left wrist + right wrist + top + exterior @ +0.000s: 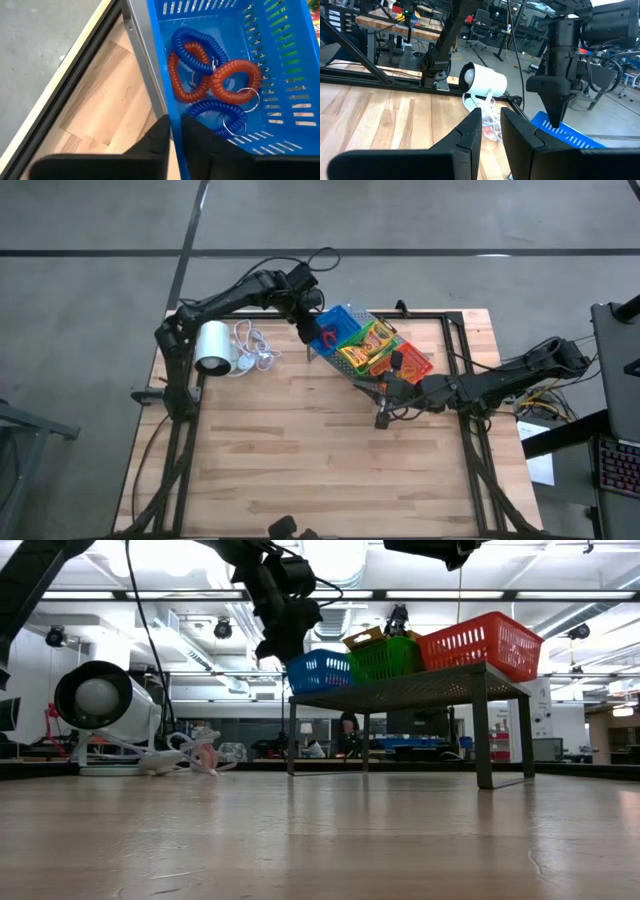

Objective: Pick & Place Office Desk Supplies
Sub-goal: Put the blue bin on the shelf

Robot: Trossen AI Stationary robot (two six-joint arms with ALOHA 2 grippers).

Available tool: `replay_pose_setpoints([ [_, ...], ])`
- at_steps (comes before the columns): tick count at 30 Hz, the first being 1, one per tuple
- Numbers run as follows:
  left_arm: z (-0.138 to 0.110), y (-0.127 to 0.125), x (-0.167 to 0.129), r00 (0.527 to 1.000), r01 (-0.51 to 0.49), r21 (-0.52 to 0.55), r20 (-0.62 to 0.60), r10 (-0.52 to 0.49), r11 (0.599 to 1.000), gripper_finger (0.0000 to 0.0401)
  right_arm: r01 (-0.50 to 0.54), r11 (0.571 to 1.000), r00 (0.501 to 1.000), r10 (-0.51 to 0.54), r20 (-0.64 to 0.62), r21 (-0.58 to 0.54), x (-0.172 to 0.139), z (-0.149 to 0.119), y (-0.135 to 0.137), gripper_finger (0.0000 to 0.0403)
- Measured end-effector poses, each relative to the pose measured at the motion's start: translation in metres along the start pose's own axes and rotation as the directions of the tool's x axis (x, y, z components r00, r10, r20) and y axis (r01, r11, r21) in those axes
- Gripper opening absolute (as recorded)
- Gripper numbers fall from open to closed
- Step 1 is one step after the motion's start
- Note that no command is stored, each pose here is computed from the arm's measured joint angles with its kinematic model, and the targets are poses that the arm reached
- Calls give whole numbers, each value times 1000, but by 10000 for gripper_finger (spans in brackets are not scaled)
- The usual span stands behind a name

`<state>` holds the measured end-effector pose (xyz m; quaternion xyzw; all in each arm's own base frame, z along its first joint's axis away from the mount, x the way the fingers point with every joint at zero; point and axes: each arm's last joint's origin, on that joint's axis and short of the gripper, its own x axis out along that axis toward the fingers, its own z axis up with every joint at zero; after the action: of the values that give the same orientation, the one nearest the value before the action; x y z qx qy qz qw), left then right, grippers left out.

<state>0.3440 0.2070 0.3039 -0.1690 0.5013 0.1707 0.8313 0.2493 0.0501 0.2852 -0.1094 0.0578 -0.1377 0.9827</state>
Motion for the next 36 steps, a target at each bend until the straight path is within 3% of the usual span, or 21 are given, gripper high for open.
replay_pose_setpoints([
  [6, 0, -1, 0, 1000, 2, -24, 0, -2, 1000, 9, 0, 1000, 1000, 0, 0, 0, 0, 0, 0, 68],
  [19, 7, -3, 0, 997, 49, -133, 71, -40, 990, 18, 0, 1000, 1000, 0, 0, 0, 0, 0, 0, 68],
  [36, 6, -3, 2, 998, 18, -260, 64, -2, 965, 23, 0, 1000, 1000, 0, 0, -1, 0, 0, 0, 68],
])
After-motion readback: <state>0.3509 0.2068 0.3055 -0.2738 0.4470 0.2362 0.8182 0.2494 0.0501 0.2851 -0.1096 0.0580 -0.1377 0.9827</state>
